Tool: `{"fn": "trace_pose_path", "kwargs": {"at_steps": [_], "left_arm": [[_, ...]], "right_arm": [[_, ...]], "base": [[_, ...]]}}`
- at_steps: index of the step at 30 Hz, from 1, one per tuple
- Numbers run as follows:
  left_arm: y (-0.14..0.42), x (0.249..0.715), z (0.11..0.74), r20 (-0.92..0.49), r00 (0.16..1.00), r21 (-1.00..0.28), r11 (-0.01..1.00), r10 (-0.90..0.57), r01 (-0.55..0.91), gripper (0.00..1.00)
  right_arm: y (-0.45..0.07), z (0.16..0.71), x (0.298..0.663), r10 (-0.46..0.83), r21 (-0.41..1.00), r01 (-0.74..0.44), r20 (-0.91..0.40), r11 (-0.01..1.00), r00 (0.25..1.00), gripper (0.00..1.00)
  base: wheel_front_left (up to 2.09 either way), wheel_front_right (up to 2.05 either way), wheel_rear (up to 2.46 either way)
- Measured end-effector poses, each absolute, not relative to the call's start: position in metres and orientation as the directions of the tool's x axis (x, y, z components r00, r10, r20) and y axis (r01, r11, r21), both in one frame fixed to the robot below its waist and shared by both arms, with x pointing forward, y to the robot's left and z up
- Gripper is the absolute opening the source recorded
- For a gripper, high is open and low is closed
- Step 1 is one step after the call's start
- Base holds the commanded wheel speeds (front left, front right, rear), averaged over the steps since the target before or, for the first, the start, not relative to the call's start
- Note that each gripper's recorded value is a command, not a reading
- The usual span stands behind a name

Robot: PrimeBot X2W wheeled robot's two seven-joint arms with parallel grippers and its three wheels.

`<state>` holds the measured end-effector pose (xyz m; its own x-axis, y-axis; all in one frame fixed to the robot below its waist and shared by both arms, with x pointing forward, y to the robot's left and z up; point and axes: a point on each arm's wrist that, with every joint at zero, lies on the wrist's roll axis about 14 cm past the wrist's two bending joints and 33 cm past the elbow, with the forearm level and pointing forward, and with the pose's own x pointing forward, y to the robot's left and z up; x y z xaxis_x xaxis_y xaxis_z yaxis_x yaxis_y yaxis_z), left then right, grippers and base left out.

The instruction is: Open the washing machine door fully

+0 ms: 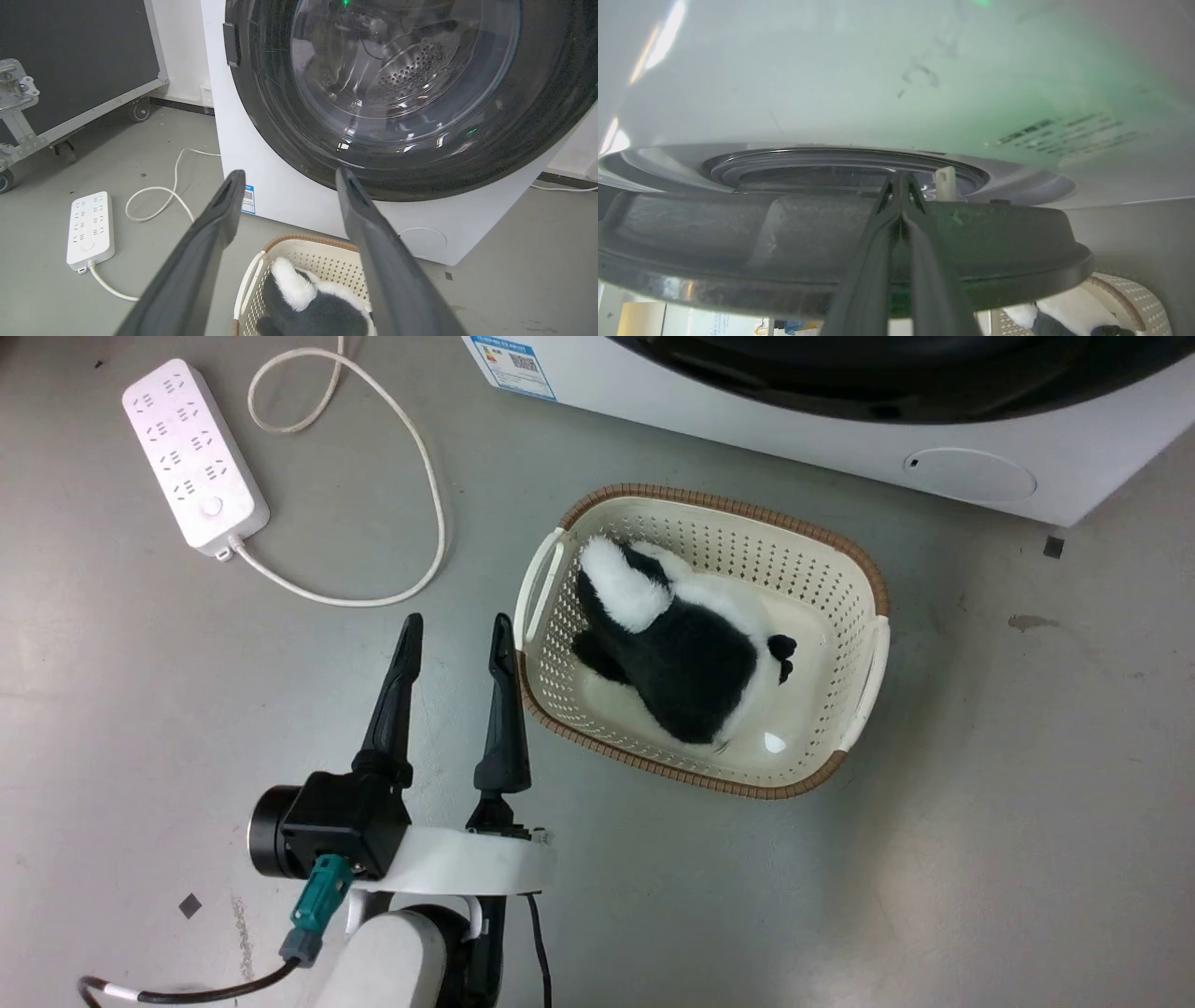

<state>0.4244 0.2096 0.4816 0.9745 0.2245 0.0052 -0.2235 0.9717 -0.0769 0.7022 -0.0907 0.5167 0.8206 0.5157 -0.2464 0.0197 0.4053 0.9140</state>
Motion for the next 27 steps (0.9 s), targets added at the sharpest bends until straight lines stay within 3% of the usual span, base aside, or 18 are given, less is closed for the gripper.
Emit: {"fn": "trace_pose_path", "kwargs": {"at_steps": [10,20,27], "left_arm": [[0.209,0.418,0.507,0.08,0.97,-0.097,0.97,0.229,-0.221,1.0],[0.206,0.398,0.528,0.132,0.969,-0.105,0.975,0.211,-0.198,1.0],[0.204,0.392,0.536,0.156,0.968,-0.113,0.977,0.197,-0.181,1.0]], "right_arm": [[-0.078,0.527,0.661,0.641,0.95,0.021,-0.225,0.31,0.734,0.0],[-0.075,0.518,0.593,0.704,0.948,0.026,-0.254,0.318,0.663,0.0],[-0.065,0.527,0.58,0.698,0.967,0.004,-0.187,0.256,0.691,0.0]], "base": [[0.0,0.0,0.0],[0.0,0.0,0.0],[0.0,0.0,0.0]]}}
